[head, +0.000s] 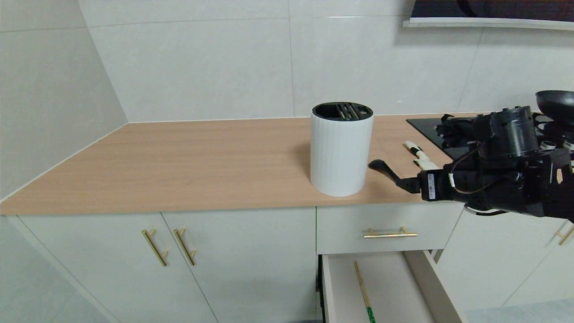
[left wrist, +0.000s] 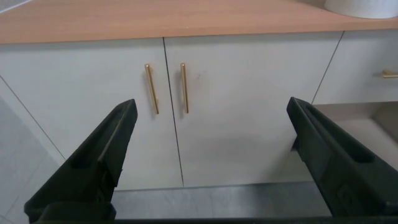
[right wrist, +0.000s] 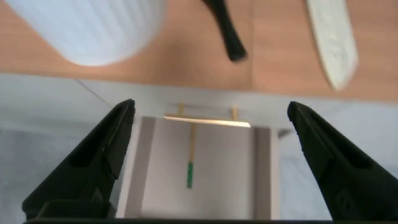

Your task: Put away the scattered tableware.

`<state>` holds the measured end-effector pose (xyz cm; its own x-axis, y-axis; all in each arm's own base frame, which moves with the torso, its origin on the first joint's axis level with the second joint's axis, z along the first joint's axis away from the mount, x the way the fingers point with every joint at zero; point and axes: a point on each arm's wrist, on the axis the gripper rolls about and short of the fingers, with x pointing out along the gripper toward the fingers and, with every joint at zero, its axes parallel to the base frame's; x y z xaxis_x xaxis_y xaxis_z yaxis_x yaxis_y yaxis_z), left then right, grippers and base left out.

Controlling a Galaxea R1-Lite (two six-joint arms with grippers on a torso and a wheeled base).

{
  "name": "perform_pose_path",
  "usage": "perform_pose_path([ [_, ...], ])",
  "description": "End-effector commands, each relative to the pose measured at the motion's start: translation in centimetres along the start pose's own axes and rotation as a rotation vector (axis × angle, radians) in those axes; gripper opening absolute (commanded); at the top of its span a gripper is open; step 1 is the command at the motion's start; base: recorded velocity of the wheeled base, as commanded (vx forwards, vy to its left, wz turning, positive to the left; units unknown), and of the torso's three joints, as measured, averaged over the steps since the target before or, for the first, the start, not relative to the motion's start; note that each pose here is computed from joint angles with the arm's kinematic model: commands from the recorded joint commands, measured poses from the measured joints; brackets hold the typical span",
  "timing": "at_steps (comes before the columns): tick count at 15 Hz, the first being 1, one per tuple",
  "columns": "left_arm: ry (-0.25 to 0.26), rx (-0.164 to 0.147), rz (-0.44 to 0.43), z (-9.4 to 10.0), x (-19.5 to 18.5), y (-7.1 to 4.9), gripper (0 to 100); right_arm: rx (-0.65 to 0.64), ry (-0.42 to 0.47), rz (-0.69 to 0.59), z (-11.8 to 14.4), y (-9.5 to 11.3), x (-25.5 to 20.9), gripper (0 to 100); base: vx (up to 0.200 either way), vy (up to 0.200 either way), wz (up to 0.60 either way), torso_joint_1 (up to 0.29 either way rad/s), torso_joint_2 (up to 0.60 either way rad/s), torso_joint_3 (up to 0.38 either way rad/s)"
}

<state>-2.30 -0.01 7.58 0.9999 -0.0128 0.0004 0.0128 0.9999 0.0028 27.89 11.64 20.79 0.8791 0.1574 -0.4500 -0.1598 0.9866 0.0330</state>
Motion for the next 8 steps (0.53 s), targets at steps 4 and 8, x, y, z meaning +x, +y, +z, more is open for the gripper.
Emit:
perform_pose_path([
  [4, 0.0, 0.0, 0.0, 0.0, 0.0, 0.0, 100, 0.034, -0.004, -0.006, 0.4, -1.8, 4.0, 100, 0.0, 0.0, 0.0, 0.0, 0.0, 0.0],
  [8, 0.0, 0.0, 0.0, 0.0, 0.0, 0.0, 100, 0.002, 0.004, -0.026, -1.4, -2.1, 7.9, 100, 0.0, 0.0, 0.0, 0.0, 0.0, 0.0],
])
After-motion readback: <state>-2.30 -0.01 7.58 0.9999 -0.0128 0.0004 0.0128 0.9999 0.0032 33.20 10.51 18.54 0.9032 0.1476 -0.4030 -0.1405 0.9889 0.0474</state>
